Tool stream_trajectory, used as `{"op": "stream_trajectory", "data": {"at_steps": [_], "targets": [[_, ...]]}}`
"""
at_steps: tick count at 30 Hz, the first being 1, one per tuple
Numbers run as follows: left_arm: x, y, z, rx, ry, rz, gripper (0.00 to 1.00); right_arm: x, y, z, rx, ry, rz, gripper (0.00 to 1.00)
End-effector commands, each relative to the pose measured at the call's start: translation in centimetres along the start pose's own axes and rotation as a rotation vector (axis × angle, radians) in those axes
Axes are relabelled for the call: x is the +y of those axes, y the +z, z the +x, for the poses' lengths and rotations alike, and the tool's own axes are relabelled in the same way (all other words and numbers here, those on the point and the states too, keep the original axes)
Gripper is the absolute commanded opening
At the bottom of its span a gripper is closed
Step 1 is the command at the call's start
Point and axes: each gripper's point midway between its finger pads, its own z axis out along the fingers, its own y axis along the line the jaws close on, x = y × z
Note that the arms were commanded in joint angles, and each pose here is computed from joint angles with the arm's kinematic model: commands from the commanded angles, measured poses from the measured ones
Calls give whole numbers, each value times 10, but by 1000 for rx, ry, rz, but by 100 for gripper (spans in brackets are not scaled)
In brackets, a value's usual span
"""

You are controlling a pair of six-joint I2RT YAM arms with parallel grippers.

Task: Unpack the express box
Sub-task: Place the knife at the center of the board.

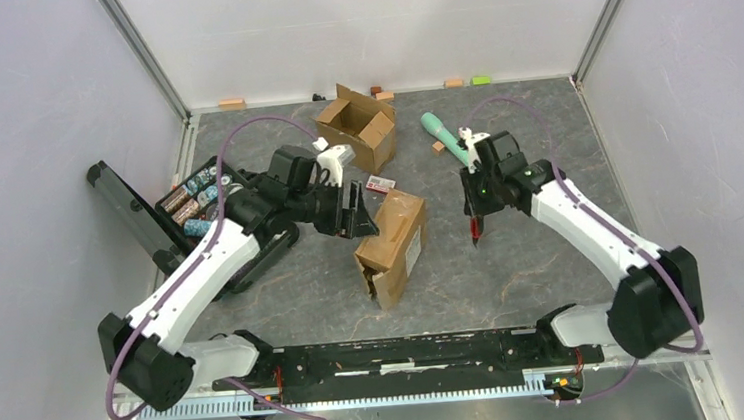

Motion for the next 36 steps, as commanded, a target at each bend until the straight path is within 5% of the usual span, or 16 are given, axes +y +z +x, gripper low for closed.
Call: {"op": "stream_trajectory", "data": {"at_steps": [1,11,23,30,36], "targets": [[0,-37,-27,-222,120,-121,76,-29,20,8,76,71,-44,0],[24,-50,34,-396,102,-269,77,-72,65,36,137,228,87,15],[20,0,86,-435,91,-241,80,-79,65,34,43,284,131,67],[18,20,75,-493,132,-286,82,-57,38,12,-144,317,76,72],[28,22,56,-592,115,-374,76,5,41,13,-219,331,-64,70]]}}
